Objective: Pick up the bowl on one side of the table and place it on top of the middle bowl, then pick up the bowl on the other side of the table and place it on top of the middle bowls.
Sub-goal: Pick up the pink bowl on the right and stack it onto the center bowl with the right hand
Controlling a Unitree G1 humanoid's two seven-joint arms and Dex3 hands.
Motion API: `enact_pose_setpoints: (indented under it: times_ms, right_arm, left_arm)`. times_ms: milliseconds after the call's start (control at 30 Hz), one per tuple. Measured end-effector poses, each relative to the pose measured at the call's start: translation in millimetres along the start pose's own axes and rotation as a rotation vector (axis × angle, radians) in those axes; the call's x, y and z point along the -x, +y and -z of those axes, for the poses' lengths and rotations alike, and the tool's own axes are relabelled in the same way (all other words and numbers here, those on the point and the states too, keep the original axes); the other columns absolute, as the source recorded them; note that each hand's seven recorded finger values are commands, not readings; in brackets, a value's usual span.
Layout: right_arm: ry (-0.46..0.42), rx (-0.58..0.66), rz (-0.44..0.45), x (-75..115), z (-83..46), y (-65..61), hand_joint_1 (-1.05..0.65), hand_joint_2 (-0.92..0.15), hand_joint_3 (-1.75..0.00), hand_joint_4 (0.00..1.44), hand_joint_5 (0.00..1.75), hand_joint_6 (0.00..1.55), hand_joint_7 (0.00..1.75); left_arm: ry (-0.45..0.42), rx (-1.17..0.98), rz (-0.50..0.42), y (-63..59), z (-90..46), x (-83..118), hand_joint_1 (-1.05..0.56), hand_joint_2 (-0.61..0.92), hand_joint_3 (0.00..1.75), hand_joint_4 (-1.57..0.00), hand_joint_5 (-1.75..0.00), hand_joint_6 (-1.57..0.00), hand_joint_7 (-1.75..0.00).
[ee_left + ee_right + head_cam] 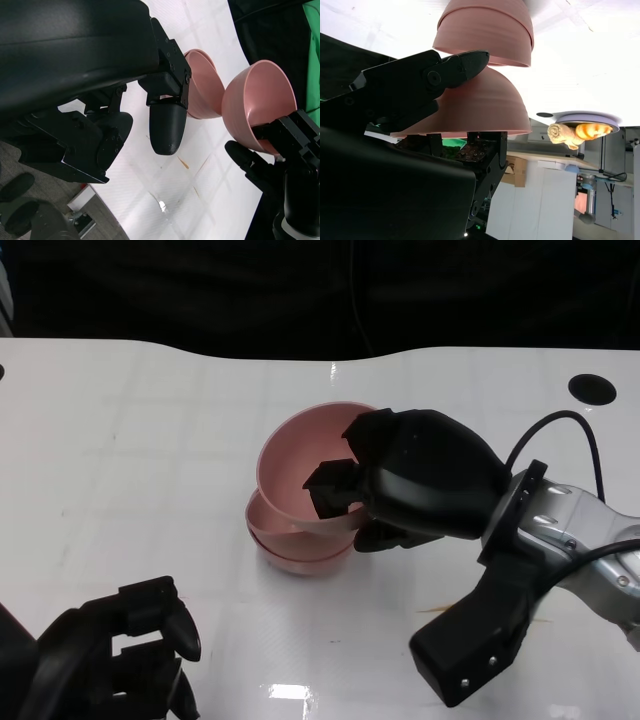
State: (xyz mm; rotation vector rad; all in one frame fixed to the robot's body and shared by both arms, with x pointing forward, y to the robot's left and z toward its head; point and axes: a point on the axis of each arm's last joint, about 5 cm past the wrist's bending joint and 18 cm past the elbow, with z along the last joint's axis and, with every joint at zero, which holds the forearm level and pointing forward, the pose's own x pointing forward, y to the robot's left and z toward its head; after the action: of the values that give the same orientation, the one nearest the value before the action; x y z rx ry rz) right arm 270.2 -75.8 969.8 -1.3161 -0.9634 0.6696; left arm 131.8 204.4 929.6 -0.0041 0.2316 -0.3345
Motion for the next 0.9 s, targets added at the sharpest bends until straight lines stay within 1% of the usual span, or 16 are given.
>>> enact_pose_setpoints:
  times_ms: [33, 67, 133, 233, 267, 333, 400, 467, 600, 733, 867, 900]
  right_arm:
    - [0.000, 0.003, -0.007, -1.9, -0.9, 1.4, -0.26, -0.90, -0.12, 0.89, 1.75, 0.81, 1.19]
    - [0.000, 0.007, -0.016, -3.1, -1.6, 2.9, -0.26, -0.91, -0.12, 0.88, 1.75, 0.83, 1.10]
    - [-0.001, 0.009, -0.036, -4.8, -2.0, 6.1, -0.26, -0.91, -0.11, 0.87, 1.75, 0.86, 0.99]
    - [0.002, -0.002, -0.051, -6.9, -1.8, 10.0, -0.27, -0.91, -0.10, 0.86, 1.75, 0.88, 0.89]
    - [0.005, -0.006, -0.056, -7.7, -1.4, 11.4, -0.26, -0.92, -0.09, 0.86, 1.75, 0.89, 0.90]
    - [0.012, -0.015, -0.061, -8.5, -0.3, 14.4, -0.25, -0.92, -0.08, 0.87, 1.75, 0.88, 0.97]
    - [0.018, -0.025, -0.063, -8.3, 0.9, 18.3, -0.24, -0.92, -0.07, 0.88, 1.75, 0.82, 1.17]
    - [0.020, -0.027, -0.068, -8.0, 2.1, 20.8, -0.23, -0.92, -0.06, 0.88, 1.75, 0.80, 1.23]
    - [0.015, -0.027, -0.071, -9.7, 3.5, 23.5, -0.25, -0.92, -0.09, 0.87, 1.75, 0.76, 1.26]
    - [0.026, -0.038, -0.072, -10.4, 4.8, 28.9, -0.25, -0.91, -0.08, 0.87, 1.75, 0.75, 1.27]
    - [0.020, -0.041, -0.083, -12.5, 3.2, 33.7, -0.26, -0.92, -0.07, 0.85, 1.75, 0.76, 1.18]
    - [0.018, -0.041, -0.086, -13.4, 2.8, 34.0, -0.26, -0.92, -0.07, 0.84, 1.75, 0.78, 1.13]
  left_arm:
    - [-0.001, 0.002, 0.001, -0.4, 0.1, -0.2, 0.30, 0.80, 1.12, -0.78, -1.75, -0.65, -1.75]
    - [-0.002, 0.004, 0.002, -0.8, 0.2, -0.3, 0.30, 0.79, 1.12, -0.78, -1.75, -0.65, -1.75]
    - [-0.002, 0.005, 0.002, -1.0, 0.4, -0.3, 0.30, 0.79, 1.12, -0.78, -1.75, -0.65, -1.75]
    - [0.000, 0.005, 0.001, -1.4, 0.8, -0.2, 0.29, 0.79, 1.12, -0.77, -1.75, -0.64, -1.75]
    - [0.000, 0.007, 0.001, -1.6, 1.0, -0.2, 0.29, 0.79, 1.11, -0.76, -1.75, -0.63, -1.75]
    - [0.000, 0.010, 0.000, -2.0, 1.4, -0.1, 0.28, 0.79, 1.11, -0.76, -1.75, -0.62, -1.75]
    - [0.001, 0.006, 0.000, -2.4, 1.5, -0.2, 0.29, 0.79, 1.11, -0.76, -1.75, -0.62, -1.75]
    - [0.001, 0.005, 0.000, -2.6, 1.5, -0.3, 0.29, 0.79, 1.11, -0.76, -1.75, -0.62, -1.75]
    - [-0.003, 0.002, 0.001, -3.6, 0.9, -0.3, 0.29, 0.79, 1.12, -0.76, -1.75, -0.61, -1.75]
    - [-0.005, -0.003, -0.007, -5.9, -0.3, -0.5, 0.28, 0.77, 1.12, -0.75, -1.75, -0.61, -1.75]
    - [-0.008, -0.005, -0.003, -7.0, -0.8, -0.4, 0.29, 0.77, 1.14, -0.76, -1.75, -0.61, -1.75]
    - [-0.009, -0.006, -0.002, -7.3, -1.2, -0.4, 0.30, 0.77, 1.15, -0.75, -1.75, -0.61, -1.75]
